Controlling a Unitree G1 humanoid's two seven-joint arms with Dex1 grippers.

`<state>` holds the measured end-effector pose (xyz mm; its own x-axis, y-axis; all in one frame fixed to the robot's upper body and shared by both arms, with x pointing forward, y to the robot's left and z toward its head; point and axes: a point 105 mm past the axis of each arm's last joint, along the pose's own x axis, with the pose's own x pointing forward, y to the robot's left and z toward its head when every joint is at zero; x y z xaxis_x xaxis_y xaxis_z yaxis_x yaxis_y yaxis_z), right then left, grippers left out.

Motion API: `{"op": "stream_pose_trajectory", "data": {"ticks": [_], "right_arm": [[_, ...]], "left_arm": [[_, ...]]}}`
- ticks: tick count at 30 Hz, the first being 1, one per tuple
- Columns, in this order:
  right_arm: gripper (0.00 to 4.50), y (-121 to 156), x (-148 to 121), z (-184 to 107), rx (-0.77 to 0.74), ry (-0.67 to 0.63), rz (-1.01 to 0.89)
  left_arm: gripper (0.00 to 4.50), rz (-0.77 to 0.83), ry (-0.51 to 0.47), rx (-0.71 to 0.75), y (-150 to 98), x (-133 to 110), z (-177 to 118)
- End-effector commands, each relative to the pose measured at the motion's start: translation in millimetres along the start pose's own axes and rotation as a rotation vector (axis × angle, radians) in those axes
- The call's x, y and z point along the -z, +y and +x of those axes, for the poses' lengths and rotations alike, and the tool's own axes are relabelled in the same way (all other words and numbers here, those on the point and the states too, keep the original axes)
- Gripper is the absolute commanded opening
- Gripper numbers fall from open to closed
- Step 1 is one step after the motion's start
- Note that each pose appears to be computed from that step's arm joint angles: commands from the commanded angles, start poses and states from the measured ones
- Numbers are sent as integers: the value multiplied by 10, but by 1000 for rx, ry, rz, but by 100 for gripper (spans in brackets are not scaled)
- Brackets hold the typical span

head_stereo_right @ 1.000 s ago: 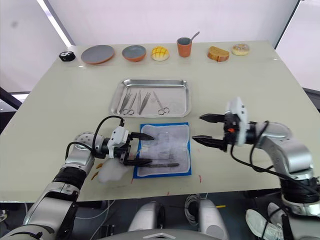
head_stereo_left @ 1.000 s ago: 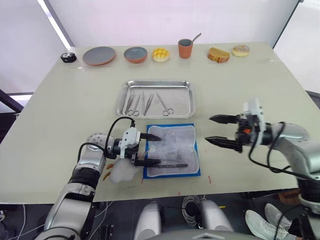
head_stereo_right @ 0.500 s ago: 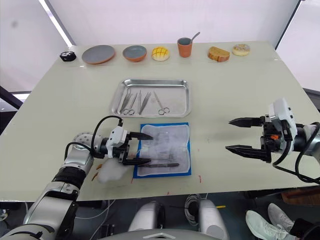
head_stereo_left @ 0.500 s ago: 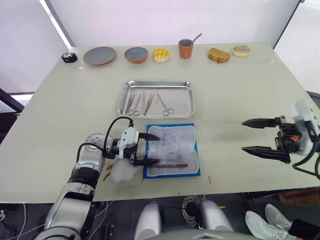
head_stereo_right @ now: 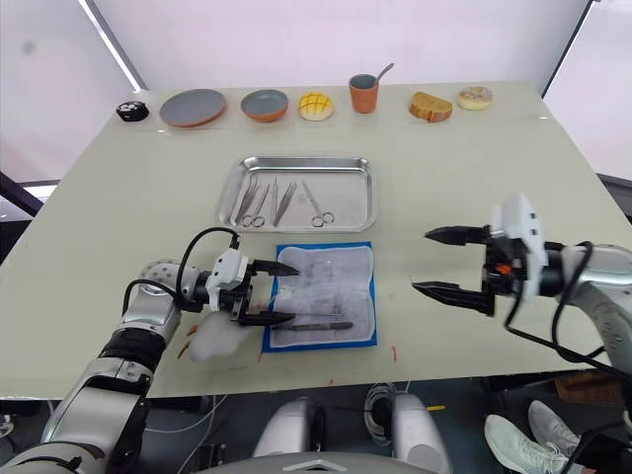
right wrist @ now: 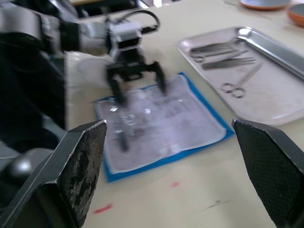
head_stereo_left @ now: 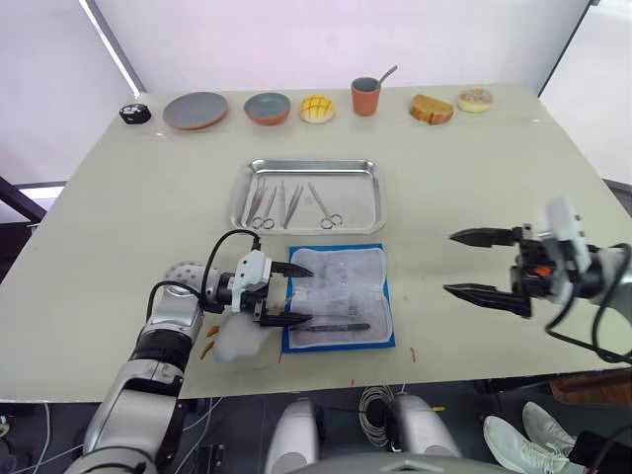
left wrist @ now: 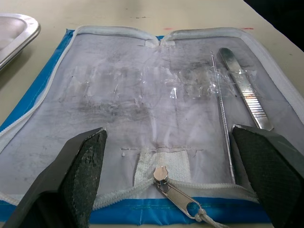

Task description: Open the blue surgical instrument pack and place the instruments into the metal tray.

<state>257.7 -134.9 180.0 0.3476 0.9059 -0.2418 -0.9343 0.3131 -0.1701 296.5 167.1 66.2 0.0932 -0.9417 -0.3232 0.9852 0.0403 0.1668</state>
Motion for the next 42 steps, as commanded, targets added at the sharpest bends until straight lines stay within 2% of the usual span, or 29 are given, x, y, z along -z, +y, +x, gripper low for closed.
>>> {"op": "stream_pose_trajectory", "data": {"ticks": [1, 2, 5, 6, 7, 13, 23, 33, 42], "right_arm": [[442, 30, 30, 203, 2, 42, -32], [442, 48, 67, 267, -13, 52, -6], [370, 112, 122, 469, -52, 64, -12], [301, 135, 148, 547, -64, 75, -25], [286, 148, 171, 609, -70, 84, -34], [286, 235, 319, 836, -157, 165, -97], [286, 284, 338, 1064, -228, 200, -168], [286, 345, 350, 1099, -267, 226, -186], [286, 422, 403, 1123, -300, 239, -177]], "left_arm": [[450, -70, 53, 34, -136, 180, -88], [450, -71, 51, 37, -147, 185, -83], [450, -72, 49, 42, -154, 187, -60], [450, -72, 47, 41, -145, 180, -48], [450, -72, 46, 40, -136, 173, -39], [450, -72, 48, 40, -126, 164, -29], [450, -71, 50, 35, -135, 153, -31], [450, -66, 42, 42, -143, 96, 0], [450, -82, 54, 50, -212, 155, -82]]}}
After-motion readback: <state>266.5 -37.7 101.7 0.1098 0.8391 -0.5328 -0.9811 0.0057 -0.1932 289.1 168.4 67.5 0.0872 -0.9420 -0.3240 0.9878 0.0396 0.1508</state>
